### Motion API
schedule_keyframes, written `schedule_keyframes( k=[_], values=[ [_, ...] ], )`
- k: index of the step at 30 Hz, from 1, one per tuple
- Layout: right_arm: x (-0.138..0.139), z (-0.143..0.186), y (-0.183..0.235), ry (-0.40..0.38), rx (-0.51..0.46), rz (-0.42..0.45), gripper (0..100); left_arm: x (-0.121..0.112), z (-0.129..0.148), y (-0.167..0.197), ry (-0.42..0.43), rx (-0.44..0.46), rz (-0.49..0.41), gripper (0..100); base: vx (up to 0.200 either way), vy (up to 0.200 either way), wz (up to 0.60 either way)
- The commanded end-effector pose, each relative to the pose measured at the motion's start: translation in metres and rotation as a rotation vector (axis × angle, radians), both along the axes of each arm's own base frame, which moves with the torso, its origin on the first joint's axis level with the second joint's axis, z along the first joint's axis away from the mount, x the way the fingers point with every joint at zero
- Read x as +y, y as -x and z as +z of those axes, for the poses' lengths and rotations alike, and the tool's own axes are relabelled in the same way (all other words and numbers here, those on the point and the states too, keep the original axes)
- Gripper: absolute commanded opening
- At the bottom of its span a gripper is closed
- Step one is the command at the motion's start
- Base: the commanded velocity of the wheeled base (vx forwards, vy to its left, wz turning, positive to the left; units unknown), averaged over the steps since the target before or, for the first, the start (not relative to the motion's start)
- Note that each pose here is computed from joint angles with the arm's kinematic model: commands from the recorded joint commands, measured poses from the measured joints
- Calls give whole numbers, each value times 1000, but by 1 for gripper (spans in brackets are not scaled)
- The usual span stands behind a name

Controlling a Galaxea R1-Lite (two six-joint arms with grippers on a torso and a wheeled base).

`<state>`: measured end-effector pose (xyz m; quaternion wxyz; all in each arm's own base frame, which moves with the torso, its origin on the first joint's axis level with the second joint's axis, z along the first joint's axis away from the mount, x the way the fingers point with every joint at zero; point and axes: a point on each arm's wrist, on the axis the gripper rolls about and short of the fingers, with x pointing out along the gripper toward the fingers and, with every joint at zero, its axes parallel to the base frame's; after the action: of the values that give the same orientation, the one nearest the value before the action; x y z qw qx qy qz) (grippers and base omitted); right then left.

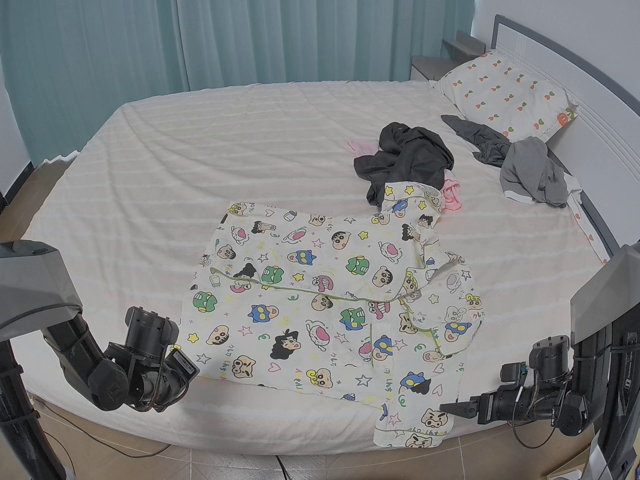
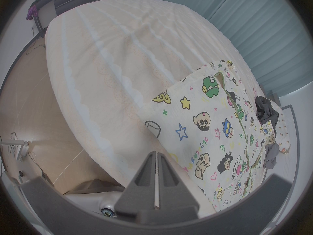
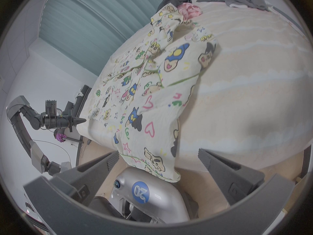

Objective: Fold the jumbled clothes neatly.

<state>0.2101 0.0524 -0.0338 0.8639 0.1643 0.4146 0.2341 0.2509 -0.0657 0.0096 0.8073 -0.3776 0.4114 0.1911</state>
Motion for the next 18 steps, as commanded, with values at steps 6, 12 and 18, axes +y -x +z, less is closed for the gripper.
schedule_keyframes(
  k=[6, 12, 18],
  values=[
    [24, -12, -6, 0, -6, 97, 100, 1, 0, 2, 4, 5, 5, 0, 0, 0, 0],
    [40, -19, -17, 7, -16, 130, 100, 1, 0, 1, 6, 1, 6, 0, 0, 0, 0],
    [45, -21, -25, 47, 4, 112, 100, 0, 0, 1, 9, 2, 3, 0, 0, 0, 0]
  ],
)
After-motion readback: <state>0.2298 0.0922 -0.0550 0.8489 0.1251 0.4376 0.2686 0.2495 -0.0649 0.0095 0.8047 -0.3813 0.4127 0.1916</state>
